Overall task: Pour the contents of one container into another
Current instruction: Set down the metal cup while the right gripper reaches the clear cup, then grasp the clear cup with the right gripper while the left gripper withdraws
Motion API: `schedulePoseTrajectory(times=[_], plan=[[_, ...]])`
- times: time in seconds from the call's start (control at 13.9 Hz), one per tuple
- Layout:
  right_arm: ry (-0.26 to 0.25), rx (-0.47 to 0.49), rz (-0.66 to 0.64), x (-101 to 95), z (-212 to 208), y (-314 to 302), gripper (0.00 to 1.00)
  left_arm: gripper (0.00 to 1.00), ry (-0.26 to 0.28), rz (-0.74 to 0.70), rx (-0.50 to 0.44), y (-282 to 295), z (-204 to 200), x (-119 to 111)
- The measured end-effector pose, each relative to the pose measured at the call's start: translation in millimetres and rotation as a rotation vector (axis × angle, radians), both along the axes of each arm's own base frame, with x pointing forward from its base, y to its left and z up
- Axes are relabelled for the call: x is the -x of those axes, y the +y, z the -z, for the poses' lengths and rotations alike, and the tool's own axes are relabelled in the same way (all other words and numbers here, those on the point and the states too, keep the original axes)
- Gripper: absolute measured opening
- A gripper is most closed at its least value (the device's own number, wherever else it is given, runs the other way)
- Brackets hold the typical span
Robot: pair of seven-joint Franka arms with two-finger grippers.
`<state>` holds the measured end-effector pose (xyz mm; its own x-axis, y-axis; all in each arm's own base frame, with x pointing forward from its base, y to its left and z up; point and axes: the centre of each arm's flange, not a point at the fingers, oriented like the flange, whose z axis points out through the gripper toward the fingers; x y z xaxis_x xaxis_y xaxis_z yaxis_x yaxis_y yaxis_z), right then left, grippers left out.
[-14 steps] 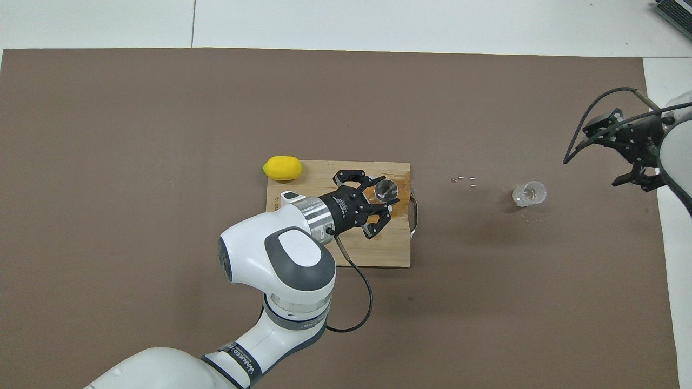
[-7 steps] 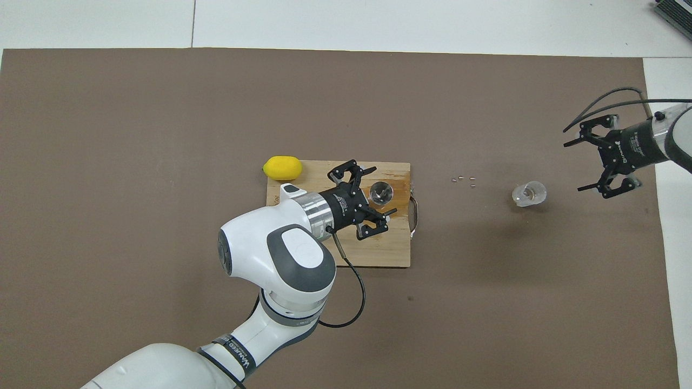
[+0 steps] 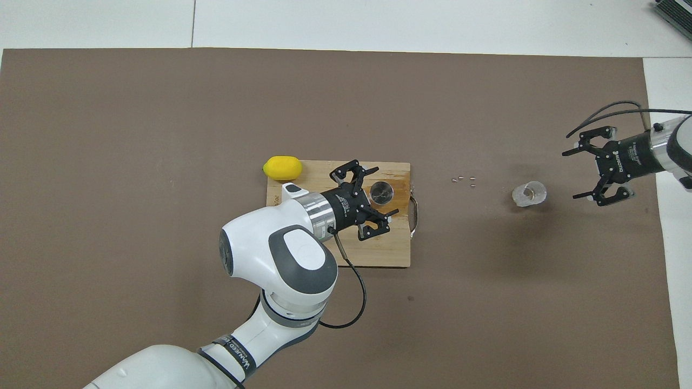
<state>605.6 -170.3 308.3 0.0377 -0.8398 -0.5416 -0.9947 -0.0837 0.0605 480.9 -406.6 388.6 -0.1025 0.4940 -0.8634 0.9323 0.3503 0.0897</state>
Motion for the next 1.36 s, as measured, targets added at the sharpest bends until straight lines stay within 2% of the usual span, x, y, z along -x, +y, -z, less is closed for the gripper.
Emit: schedulePoseTrajectory(times=[0.14, 0.29, 0.79, 1.08, 1.22, 1.36], plan=[[0.0, -0.028, 0.012, 5.8, 15.5, 1.9, 1.0, 1.0, -0.078, -0.005, -0.002, 10.4, -35.8, -4.2], [0.001, -0.057, 0.028, 12.5, 30.6, 8.8, 1.0, 1.0, -0.189, 0.001, -0.066, 37.7, -64.3, -23.2], [-0.005, -0.134, 0.046, 32.5, 51.7, 24.1, 0.97, 1.0, -0.436, -0.029, -0.441, 199.2, -84.7, -114.8], [-0.012, -0.14, 0.07, 36.2, 54.3, 27.8, 0.95, 1.0, -0.504, -0.046, -0.625, 286.8, -96.3, -143.4], [-0.02, -0.163, 0.099, 35.8, 57.0, 34.6, 0.95, 1.0, -0.517, 0.016, -0.708, 319.0, -105.6, -153.5], [-0.015, -0.167, 0.102, 37.8, 60.3, 38.5, 0.93, 1.0, -0.505, 0.131, -0.8, 345.6, -120.7, -162.3]])
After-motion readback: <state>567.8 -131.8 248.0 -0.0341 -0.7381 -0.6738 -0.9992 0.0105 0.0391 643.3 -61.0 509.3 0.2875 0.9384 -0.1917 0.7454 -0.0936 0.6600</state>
